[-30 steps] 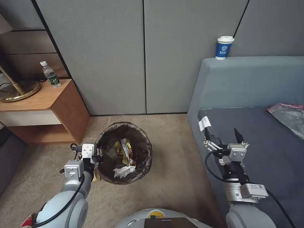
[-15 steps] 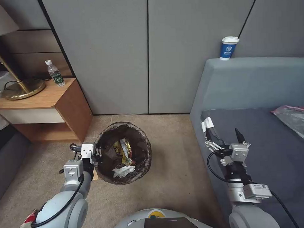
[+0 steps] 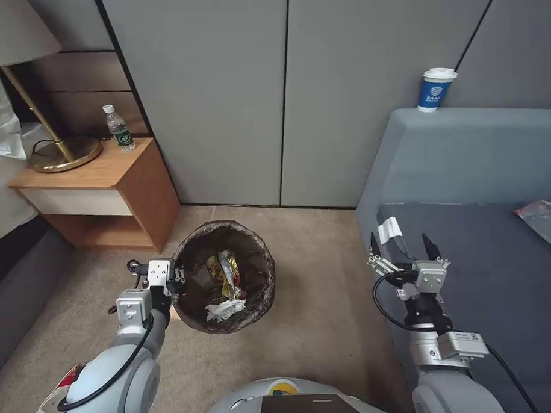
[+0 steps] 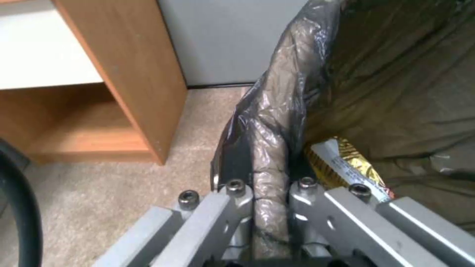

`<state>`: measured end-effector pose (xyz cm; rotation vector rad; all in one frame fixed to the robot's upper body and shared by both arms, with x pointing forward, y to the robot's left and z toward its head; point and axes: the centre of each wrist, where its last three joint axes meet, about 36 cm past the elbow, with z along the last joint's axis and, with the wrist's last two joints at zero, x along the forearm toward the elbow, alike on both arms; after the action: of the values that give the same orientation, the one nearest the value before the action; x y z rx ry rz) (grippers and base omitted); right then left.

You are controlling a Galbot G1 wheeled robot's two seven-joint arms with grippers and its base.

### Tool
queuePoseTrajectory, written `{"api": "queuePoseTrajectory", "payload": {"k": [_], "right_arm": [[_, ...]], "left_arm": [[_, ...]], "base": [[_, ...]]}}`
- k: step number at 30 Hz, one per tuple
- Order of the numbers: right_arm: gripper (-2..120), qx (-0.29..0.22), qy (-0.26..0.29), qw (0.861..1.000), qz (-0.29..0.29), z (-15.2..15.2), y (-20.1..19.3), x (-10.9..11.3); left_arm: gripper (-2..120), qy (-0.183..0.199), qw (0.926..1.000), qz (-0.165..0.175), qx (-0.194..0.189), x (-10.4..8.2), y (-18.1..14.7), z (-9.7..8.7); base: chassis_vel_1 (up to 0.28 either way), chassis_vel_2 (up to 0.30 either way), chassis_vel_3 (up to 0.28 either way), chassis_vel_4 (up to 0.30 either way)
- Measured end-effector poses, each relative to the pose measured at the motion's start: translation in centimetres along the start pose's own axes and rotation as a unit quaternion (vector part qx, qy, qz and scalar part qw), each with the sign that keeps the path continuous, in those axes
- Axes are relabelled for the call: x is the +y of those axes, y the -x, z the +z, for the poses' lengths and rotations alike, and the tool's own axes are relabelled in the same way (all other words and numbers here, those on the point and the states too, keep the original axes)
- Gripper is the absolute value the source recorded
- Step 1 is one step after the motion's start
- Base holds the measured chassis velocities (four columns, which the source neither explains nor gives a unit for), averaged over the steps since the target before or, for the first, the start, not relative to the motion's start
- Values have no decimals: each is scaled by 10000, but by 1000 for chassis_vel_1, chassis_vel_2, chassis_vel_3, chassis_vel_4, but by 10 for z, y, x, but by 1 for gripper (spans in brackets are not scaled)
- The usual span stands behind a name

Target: Pick up the trash bin, then pick up the garbage from the floor and place it into the trash bin.

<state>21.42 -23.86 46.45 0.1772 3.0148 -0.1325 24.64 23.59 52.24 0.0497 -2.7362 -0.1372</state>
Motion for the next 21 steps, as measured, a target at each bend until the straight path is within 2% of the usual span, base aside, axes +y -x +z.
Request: {"api": "queuePoseTrajectory", "payload": {"k": [21], "right_arm": [[100,46,6,10000,10,3,-1,1]], "left_arm": [[2,-12,10000,20,11,0,1,1]], "base": [[26,27,28,31]]}}
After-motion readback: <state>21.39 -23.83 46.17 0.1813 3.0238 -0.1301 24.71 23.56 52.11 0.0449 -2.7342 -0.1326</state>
